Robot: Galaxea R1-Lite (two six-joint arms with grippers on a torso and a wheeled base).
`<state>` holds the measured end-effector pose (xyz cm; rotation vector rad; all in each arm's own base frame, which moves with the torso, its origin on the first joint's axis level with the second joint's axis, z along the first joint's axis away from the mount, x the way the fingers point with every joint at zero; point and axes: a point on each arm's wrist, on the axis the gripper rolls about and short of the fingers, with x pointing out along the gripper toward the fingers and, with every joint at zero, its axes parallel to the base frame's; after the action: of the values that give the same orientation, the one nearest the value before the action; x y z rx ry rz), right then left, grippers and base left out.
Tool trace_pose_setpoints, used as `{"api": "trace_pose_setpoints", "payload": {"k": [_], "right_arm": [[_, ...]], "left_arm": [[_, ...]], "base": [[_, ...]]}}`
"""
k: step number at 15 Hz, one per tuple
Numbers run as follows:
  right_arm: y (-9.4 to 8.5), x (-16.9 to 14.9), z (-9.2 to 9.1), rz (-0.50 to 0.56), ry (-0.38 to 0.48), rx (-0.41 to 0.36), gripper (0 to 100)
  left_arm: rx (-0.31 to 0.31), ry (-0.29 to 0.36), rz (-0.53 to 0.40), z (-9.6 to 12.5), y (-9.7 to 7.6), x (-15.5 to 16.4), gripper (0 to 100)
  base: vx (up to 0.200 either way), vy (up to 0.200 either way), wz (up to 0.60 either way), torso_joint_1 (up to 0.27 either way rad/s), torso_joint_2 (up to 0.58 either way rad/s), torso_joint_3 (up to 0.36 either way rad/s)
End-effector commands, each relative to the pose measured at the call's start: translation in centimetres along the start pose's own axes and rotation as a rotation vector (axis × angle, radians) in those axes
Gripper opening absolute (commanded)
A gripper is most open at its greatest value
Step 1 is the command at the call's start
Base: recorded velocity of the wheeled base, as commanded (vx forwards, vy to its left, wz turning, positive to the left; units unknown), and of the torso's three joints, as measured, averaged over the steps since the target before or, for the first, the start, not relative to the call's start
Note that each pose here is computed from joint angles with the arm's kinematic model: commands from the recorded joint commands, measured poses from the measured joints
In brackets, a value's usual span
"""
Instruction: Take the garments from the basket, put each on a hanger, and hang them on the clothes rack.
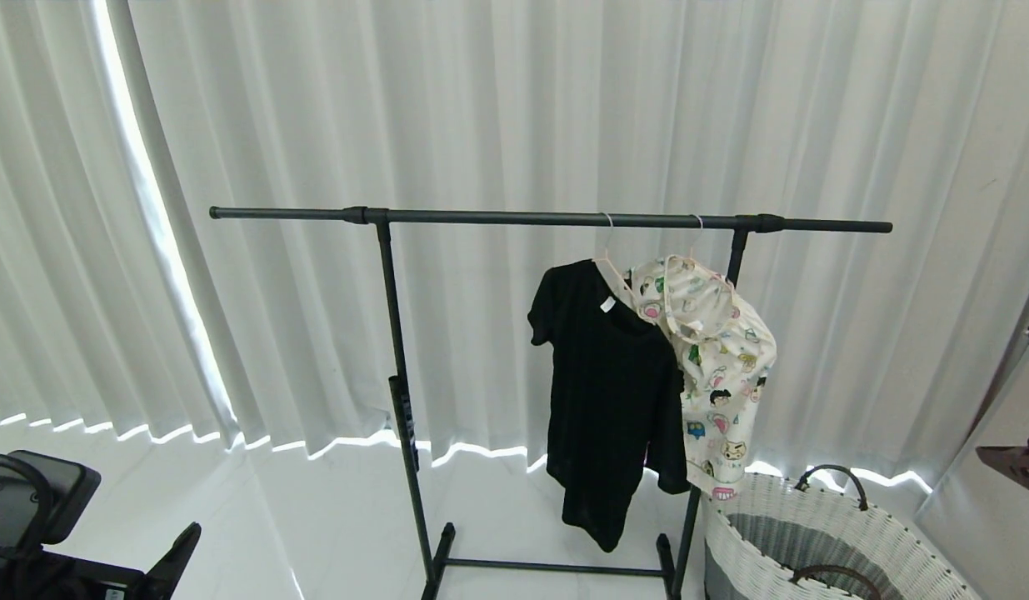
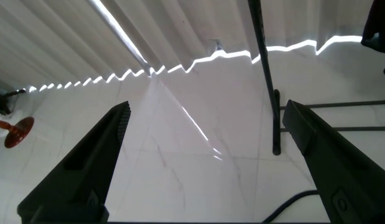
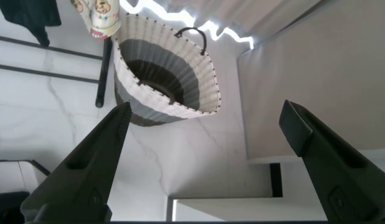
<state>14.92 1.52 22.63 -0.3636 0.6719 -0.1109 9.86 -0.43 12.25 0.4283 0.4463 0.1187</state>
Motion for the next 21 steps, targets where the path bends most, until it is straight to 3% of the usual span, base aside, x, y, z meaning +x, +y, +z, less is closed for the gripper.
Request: {"api": "trace_pose_setpoints", "payload": {"k": [1,9,13,16,18,21], "right_arm": [[0.0,0.1,0.0,0.001,0.002,-0.003,100],[0.0,-0.1,-0.6,-0.002,0.006,0.001,100],[-0.6,-0.2,-1.4,-0.038,0.026,0.028,100],[-0.8,-1.2,-2.7,-0.056,0.013,0.046,100],[-0.8,-2.9,-4.8,-0.074,-0.044,0.072,100],[-0.2,-4.9,-10.8,-0.177,-0.183,0.179,100]], "left_arm": [[0.0,0.0,0.0,0.0,0.0,0.0,100],[-0.028,-0.004,0.054,-0.1,0.6,-0.3,100],[-0.076,0.029,0.155,-0.9,1.5,-0.7,100],[-0.089,-0.009,0.179,-2.9,1.0,-2.4,100],[-0.113,-0.104,0.219,-3.7,1.0,-4.2,100],[-0.142,-0.207,0.27,-6.6,0.2,-7.4,100]], "base": [[0.0,0.0,0.0,-0.227,0.51,0.29],[0.0,0.0,0.0,-0.228,0.52,0.283],[0.0,0.0,0.0,-0.21,0.48,0.279],[0.0,0.0,0.0,-0.186,0.47,0.281],[0.0,0.0,0.0,-0.173,0.46,0.286],[0.0,0.0,0.0,-0.152,0.46,0.299]]}}
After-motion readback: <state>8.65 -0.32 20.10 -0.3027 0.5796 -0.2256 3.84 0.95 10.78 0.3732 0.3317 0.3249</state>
